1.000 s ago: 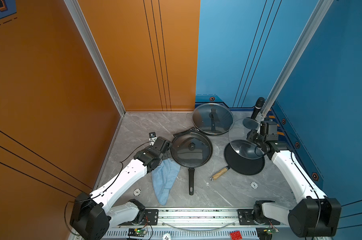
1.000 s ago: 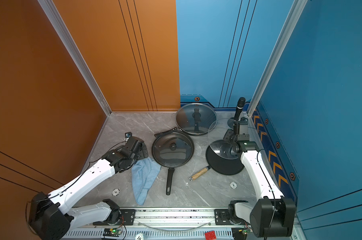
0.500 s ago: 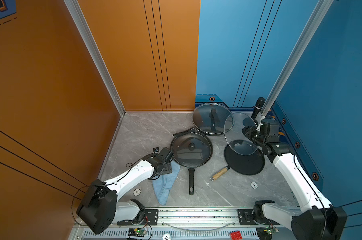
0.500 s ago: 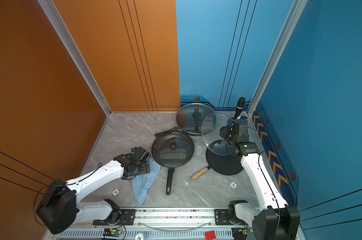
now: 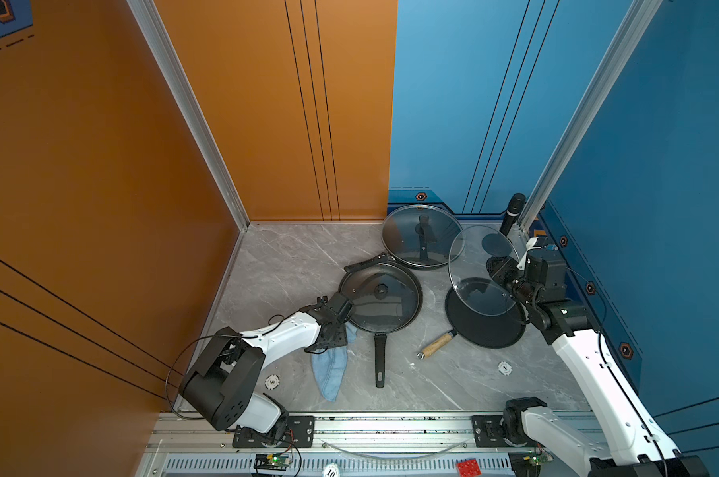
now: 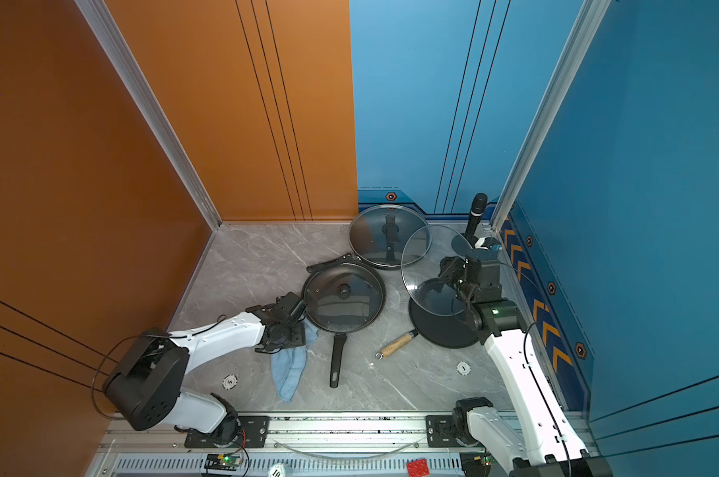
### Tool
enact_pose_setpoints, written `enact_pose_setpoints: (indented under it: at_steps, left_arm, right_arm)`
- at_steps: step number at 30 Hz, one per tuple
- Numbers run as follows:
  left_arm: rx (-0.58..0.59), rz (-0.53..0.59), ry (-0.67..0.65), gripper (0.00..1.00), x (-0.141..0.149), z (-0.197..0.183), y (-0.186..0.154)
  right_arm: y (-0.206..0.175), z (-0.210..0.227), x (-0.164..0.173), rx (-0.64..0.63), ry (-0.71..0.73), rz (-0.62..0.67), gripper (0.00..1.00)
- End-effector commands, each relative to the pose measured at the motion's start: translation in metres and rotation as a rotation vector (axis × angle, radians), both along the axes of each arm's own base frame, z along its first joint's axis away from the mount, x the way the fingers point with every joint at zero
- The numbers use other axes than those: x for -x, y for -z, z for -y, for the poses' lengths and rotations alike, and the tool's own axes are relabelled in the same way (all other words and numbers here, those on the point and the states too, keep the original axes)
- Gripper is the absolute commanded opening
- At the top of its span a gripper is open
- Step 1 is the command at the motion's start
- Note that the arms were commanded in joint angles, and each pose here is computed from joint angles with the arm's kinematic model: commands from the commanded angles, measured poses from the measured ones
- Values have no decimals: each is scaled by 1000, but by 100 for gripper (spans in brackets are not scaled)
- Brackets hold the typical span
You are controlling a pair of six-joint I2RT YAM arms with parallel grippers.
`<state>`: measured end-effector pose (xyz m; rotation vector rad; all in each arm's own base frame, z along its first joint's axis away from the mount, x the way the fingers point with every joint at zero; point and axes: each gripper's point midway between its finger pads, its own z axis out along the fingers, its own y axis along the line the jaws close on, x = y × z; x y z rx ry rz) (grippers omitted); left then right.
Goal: Wipe the pot lid with a cloth
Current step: Pick up the cleaning item at the center of the board, then wipe the pot lid.
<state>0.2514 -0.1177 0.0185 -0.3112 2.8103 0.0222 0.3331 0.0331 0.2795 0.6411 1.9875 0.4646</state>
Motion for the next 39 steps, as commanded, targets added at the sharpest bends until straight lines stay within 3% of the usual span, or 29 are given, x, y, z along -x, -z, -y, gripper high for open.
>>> enact_pose_setpoints:
  at_steps: [1,3,9,15,22,25,29,32,34,39]
  left_arm:
    - [-20,-61,22,45,5,-3,17]
    - [-35,-37,45,26,-4,-2,7]
    - [-43,137,76,0,-28,-5,-58]
    - [-41,373,106,0,-39,-22,-156]
    - [43,616,325,0,-60,11,-260]
    - [226,733,414,0,-68,52,-293]
    - [521,1019,524,0,-74,107,-353]
    - [629,1092,574,0,-79,128,-379]
    - [633,1099,610,0,-86,137,-386]
    - [622,1115,619,0,-101,138,-394]
  right_arm:
    - [-19,0,1,-21,28,78,17]
    - [-19,-5,1,-27,19,82,17]
    - [-14,-21,-6,-106,-22,72,17]
    - [-33,-70,-42,-386,-200,154,17]
    - [-77,-137,-85,-755,-460,247,15]
    - [-99,-167,-94,-873,-575,279,16]
    - [-131,-198,-102,-1101,-719,339,16]
    - [-152,-209,-105,-1268,-794,403,14]
    - [-152,-220,-109,-1286,-815,385,13]
    - [-150,-239,-105,-1179,-844,334,12]
